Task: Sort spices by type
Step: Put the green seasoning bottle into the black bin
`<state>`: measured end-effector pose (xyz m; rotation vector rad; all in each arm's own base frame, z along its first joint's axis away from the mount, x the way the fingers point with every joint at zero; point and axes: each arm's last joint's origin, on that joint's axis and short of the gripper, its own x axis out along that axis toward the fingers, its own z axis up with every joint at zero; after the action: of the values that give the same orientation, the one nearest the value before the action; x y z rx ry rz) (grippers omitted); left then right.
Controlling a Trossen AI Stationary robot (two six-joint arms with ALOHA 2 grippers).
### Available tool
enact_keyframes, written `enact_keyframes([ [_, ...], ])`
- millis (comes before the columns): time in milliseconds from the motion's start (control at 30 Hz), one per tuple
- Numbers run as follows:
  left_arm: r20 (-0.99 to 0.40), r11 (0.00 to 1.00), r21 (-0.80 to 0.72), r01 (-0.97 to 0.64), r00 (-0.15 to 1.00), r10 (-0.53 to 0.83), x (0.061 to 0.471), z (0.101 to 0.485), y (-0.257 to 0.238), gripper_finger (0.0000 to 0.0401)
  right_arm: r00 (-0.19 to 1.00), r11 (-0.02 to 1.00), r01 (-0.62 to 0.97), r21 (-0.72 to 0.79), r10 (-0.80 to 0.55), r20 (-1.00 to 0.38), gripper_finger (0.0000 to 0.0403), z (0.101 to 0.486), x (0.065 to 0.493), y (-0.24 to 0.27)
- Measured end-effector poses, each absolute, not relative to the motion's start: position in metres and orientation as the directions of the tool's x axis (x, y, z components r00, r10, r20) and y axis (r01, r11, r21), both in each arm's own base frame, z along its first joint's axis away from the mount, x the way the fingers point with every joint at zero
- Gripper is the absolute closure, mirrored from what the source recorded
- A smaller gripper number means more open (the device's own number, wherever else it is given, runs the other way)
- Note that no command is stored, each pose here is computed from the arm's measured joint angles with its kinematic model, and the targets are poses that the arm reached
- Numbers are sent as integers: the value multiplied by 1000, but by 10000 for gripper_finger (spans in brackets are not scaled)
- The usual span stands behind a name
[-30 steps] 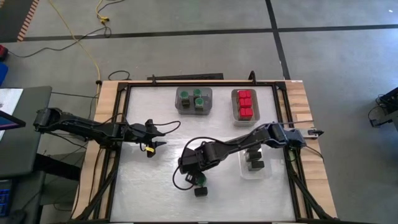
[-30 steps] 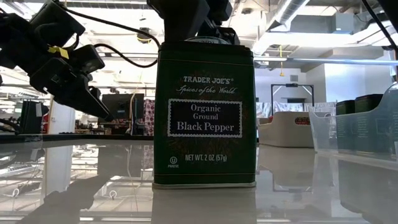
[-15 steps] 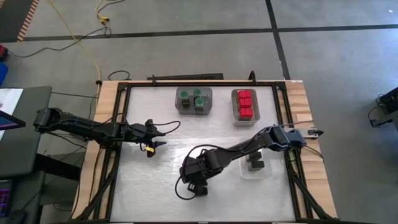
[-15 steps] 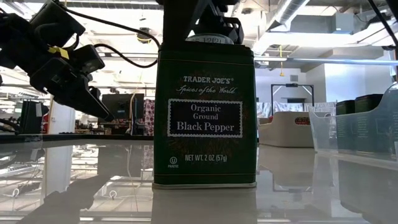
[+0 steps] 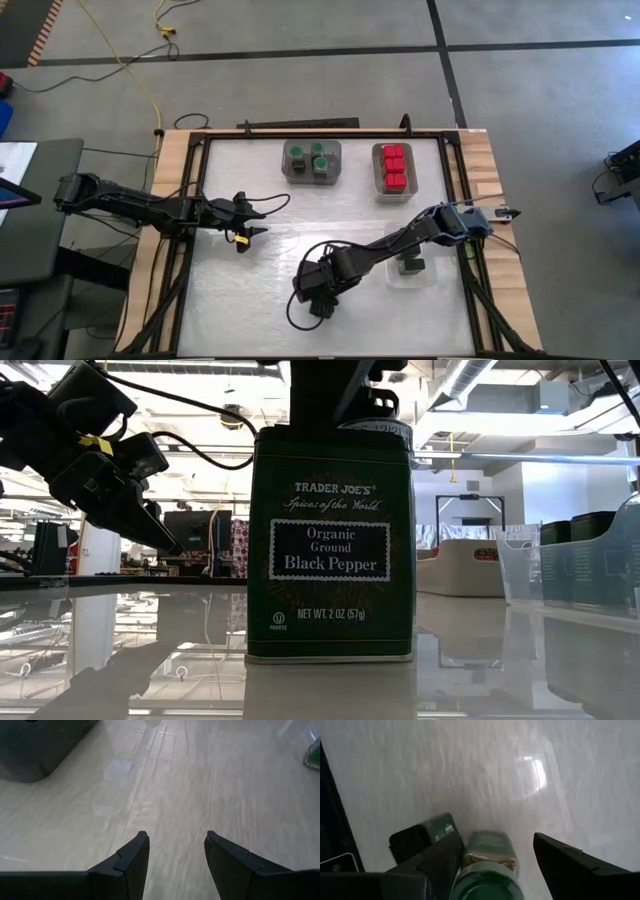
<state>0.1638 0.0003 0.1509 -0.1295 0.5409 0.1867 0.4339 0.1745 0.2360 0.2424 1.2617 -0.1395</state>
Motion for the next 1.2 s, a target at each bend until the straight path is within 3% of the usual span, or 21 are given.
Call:
enact_keyframes([
  [133,-522,975,-73,-210,841,142,164,151,0,218,279,972,217,90,27,-960,121,238,431,173],
  [333,-522,975,-73,-210,841,142,164,151,0,218,148,981,194,6,-23,-989,121,236,418,167],
  [667,-522,975,-73,-210,841,142,164,151,0,218,168,991,135,6,-17,-986,121,251,419,167],
  [933,-522,975,-73,-210,841,142,164,151,0,218,28,996,55,-73,-75,-997,121,271,395,172],
  [1200,-522,974,-80,-214,841,142,164,151,0,218,67,998,2,-56,-56,-996,121,271,394,185],
])
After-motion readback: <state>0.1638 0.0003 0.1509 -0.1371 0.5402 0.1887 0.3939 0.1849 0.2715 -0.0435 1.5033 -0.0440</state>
